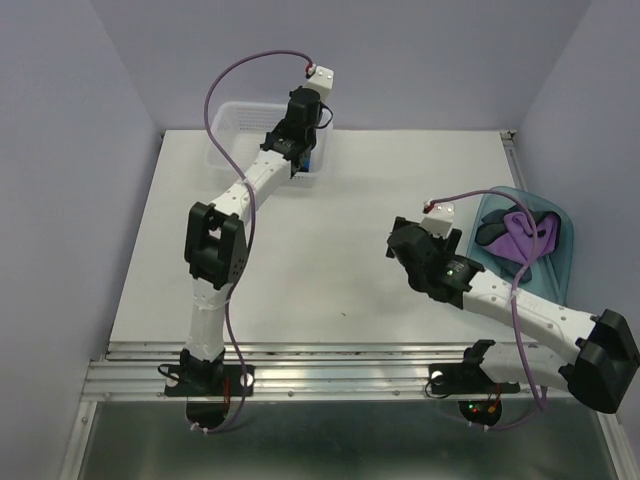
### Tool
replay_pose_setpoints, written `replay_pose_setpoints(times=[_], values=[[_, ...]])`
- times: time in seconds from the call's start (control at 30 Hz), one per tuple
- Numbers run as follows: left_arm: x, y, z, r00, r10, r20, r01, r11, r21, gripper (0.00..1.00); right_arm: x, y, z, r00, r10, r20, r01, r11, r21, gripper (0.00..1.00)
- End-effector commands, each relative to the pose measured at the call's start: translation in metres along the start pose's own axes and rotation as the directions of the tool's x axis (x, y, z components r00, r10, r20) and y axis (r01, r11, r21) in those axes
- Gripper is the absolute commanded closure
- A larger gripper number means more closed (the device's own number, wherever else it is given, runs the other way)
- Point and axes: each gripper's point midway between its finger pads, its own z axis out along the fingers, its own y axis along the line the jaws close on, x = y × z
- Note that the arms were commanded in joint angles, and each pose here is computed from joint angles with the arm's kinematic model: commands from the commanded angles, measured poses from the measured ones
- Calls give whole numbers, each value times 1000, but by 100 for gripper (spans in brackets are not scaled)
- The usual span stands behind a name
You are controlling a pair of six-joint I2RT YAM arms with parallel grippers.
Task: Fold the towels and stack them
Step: Neatly place the folded towel into the bin
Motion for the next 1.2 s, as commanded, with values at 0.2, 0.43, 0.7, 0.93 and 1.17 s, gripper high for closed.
replay_pose_setpoints(times=[0.2, 0.43, 0.7, 0.93, 1.17], values=[[-26, 7, 10, 986, -158, 52, 157, 987, 18, 100, -1, -4, 10, 1000, 18, 18, -18, 1000, 23, 0], [-2, -6, 25, 987, -158, 9, 157, 987, 40, 100, 0, -6, 13, 1000, 17, 8, -17, 999, 28, 0], [14, -10, 46, 984, -180, -14, 180, 980, 80, 100, 3, -5, 17, 1000, 11, -6, -11, 999, 38, 0], [40, -2, 64, 981, -185, -56, 190, 978, 87, 100, 1, -4, 21, 1000, 14, -9, -14, 999, 49, 0], [64, 13, 86, 980, -184, -76, 192, 976, 105, 100, 4, -1, 25, 1000, -2, -24, 3, 999, 53, 0]])
